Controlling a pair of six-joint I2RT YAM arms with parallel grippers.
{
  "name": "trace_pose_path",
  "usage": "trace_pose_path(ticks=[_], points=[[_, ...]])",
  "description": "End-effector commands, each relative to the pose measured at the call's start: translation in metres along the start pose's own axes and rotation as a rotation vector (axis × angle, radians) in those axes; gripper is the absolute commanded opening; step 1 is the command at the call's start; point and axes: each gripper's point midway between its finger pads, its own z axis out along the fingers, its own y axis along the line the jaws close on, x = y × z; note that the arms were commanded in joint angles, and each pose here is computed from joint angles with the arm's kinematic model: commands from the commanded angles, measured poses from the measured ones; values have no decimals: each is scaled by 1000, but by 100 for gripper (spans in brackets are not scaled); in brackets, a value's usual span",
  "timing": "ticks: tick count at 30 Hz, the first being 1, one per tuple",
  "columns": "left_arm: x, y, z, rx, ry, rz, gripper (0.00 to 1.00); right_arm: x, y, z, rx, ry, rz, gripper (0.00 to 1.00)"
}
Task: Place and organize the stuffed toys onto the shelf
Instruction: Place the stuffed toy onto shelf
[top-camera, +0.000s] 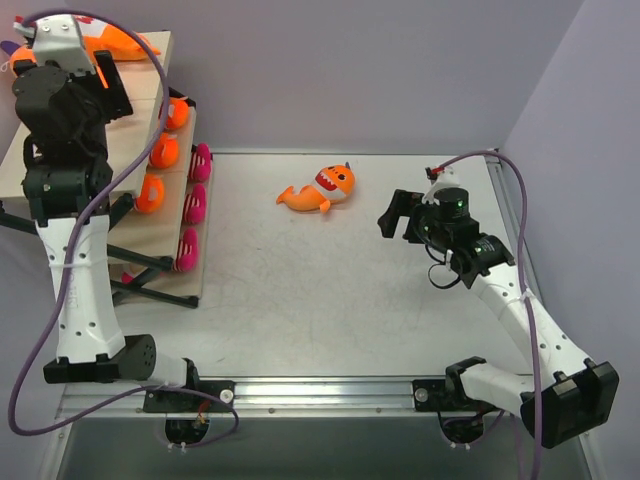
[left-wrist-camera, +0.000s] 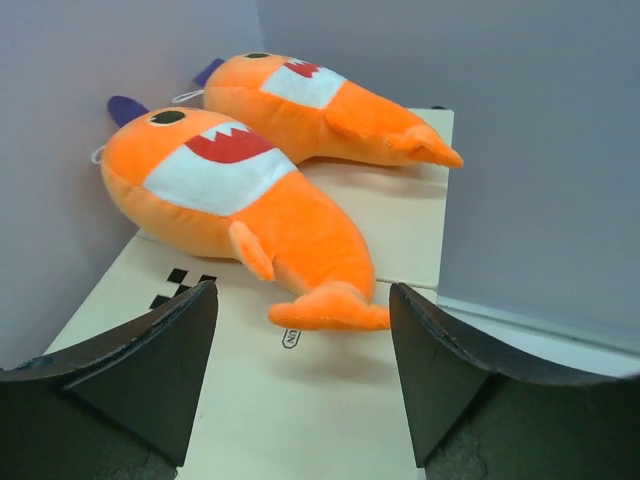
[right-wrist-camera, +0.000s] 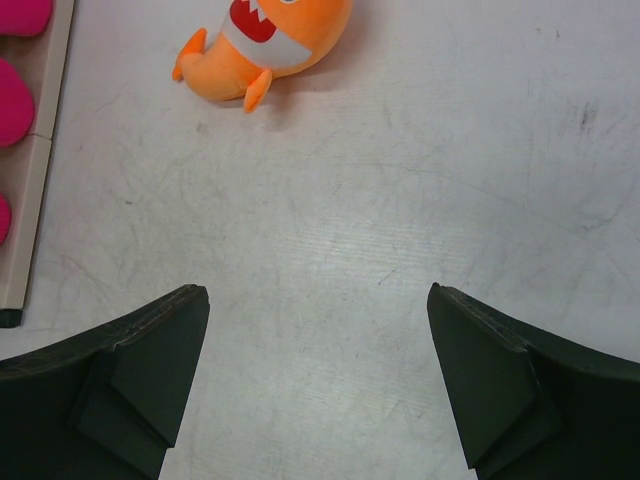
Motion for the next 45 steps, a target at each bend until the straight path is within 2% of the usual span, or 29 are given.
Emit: trace_pose_path(ticks=[1, 5, 12, 18, 32, 34, 37, 43, 45], points=[[-28, 25, -25, -141, -98, -231, 78, -20, 12, -11, -63, -78, -14, 95], [-29, 27, -34, -151, -106, -306, 78, -16, 13, -12, -79, -85, -13, 95], [-4, 28, -34, -199, -20, -391, 78, -14, 14, -17, -93, -101, -17, 95], [24, 26, -22, -220, 70, -435, 79, -13, 12, -21, -94, -115, -16, 95], [51, 13, 19, -200, 148, -503, 77, -8, 6, -22, -79, -125, -34, 95], [50, 12, 22, -199, 141, -505, 74, -9, 6, -22, -76, -128, -36, 95], [52, 11, 29, -199, 144, -503, 62, -8, 6, -22, -77, -127, -39, 95], [51, 8, 37, -187, 134, -508, 48, -10, 6, -21, -77, -129, -41, 95], [51, 6, 41, -180, 132, -508, 39, -10, 5, -20, -72, -126, -41, 95]])
